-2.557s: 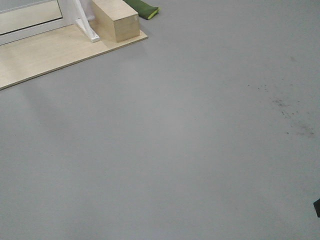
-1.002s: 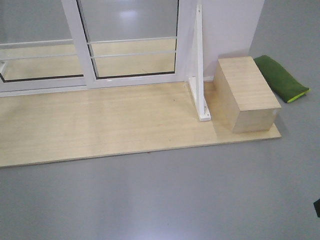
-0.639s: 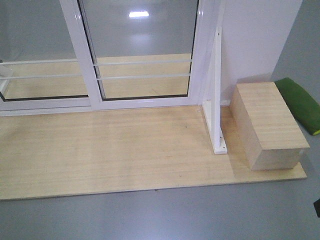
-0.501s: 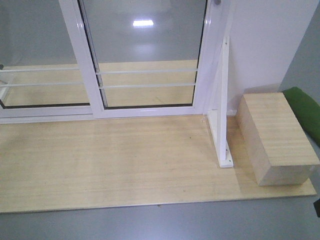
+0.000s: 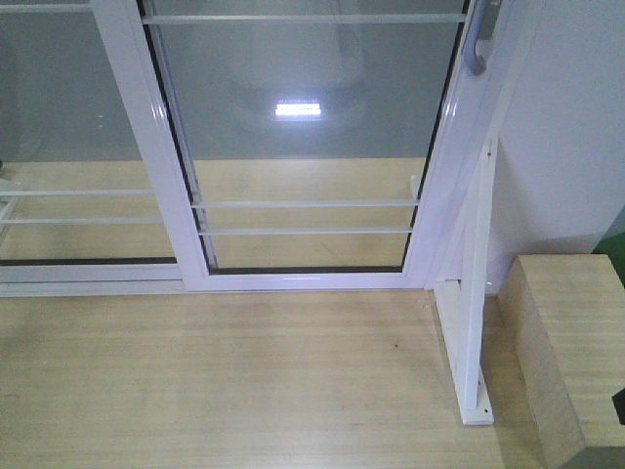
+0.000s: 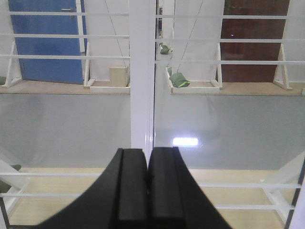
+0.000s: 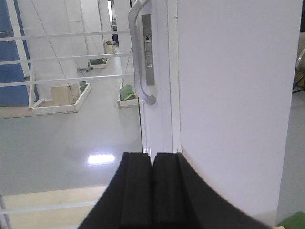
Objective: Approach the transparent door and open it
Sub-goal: 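Stop the base in front of the door near its silver handle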
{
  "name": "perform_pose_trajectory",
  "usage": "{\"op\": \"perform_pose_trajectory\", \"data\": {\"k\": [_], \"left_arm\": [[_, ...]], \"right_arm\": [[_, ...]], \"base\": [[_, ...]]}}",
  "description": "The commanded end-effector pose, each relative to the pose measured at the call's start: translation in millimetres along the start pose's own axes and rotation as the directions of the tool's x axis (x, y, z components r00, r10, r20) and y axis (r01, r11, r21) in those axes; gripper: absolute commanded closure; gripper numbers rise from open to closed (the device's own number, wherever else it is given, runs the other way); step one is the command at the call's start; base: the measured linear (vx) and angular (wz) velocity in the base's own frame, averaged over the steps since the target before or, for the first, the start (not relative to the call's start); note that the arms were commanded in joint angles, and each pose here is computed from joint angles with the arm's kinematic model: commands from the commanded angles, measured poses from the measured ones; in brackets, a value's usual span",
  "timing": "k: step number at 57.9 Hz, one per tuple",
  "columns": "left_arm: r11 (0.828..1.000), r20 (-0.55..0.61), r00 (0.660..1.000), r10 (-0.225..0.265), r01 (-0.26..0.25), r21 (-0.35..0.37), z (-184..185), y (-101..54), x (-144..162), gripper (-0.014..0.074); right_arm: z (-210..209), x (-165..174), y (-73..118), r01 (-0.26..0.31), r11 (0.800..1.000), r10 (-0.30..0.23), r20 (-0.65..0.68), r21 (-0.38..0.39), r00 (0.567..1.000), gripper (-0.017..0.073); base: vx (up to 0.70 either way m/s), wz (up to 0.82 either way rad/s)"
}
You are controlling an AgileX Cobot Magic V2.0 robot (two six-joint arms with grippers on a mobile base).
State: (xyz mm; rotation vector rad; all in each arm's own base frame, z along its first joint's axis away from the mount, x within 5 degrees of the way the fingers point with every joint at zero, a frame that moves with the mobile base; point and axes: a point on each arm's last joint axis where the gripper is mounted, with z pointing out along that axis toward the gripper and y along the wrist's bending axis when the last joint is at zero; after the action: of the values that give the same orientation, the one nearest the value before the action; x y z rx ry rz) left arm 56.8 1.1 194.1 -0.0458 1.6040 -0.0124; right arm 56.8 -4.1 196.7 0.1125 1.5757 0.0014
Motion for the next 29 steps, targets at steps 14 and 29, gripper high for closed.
{"op": "perform_pose_trajectory", "data": {"k": [14, 29], "left_arm": [[1.000, 0.082, 0.997, -0.011, 0.010, 0.009, -0.6, -0.3, -3.2, 0.0600], [1.000, 0.082, 0.997, -0.011, 0.010, 0.009, -0.6, -0.3, -3.2, 0.0600]], "right_arm": [[-1.5, -6.9, 0.6, 0.007, 1.000, -0.006, 0.094, -0.006, 0.996, 0.0568], [-1.5, -6.9, 0.6, 0.007, 1.000, -0.006, 0.094, -0.006, 0.996, 0.0568]], "base": [[0.39, 0.01], [0.29, 0.01]]}}
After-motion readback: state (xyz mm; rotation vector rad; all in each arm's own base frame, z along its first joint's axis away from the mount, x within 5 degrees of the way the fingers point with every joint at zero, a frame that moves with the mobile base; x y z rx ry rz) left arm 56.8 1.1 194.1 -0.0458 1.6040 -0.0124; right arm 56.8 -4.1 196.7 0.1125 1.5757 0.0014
